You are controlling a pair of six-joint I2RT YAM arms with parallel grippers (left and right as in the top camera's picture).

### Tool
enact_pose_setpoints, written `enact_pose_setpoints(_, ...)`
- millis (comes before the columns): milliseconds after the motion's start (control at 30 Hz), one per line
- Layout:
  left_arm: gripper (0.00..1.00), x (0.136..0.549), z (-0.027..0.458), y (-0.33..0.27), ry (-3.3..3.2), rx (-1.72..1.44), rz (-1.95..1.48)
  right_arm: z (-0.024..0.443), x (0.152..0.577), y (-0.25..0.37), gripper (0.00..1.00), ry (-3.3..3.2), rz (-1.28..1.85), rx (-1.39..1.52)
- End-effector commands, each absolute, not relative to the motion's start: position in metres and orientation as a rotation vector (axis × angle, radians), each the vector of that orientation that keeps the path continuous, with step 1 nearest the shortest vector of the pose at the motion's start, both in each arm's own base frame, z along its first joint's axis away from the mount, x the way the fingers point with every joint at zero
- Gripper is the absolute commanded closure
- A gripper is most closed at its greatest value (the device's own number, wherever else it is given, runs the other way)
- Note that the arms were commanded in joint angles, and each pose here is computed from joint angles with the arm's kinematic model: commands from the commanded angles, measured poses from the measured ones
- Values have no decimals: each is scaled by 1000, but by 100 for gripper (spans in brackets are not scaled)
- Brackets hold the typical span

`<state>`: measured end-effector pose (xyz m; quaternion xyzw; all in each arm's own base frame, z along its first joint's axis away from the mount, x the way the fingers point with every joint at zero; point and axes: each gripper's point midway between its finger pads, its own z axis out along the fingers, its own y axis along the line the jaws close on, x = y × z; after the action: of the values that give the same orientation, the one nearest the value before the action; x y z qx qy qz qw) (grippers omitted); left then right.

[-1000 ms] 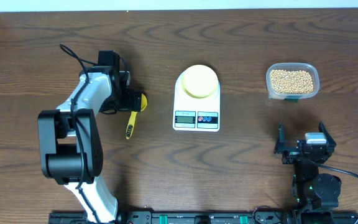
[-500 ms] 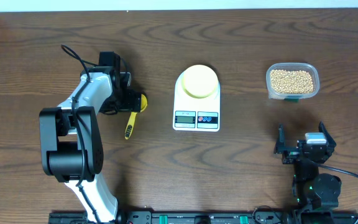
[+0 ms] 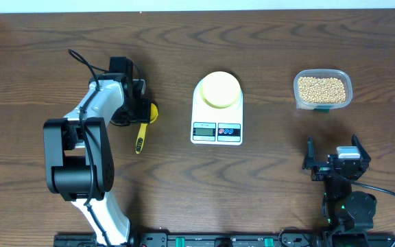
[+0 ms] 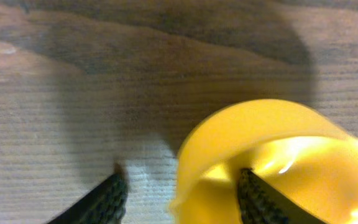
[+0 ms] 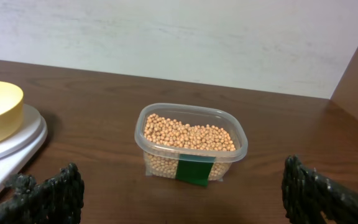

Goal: Scoop item into bowl and weigh 50g on scale
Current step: 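Lower the left gripper and close it on the yellow scoop handle, then lift the yellow scoop with the left gripper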

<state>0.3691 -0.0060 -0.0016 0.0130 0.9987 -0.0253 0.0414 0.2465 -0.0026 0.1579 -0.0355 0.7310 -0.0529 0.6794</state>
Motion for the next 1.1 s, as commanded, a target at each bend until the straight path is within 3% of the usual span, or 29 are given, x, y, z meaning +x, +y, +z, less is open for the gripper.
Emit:
enact_pose_setpoints(0, 51, 362, -14, -4, 3100, 35, -59, 158, 246, -2, 1, 1639, -131, -91)
enact_pose_setpoints(100, 62, 362, -14, -4, 3100, 35, -59, 158, 246, -2, 1, 1639, -131, -91)
enact_pose_setpoints(200, 66, 362, -14, -4, 3100, 35, -59, 158, 246, -2, 1, 1639, -131, -91)
enact_pose_setpoints(433, 92, 362, -14, -4, 3099, 33, -59, 158, 246, -2, 1, 1639, -131, -91)
enact_pose_setpoints(1067, 92, 372, 23, -4, 2998, -40, -60, 158, 246, -2, 1, 1639, -131, -91)
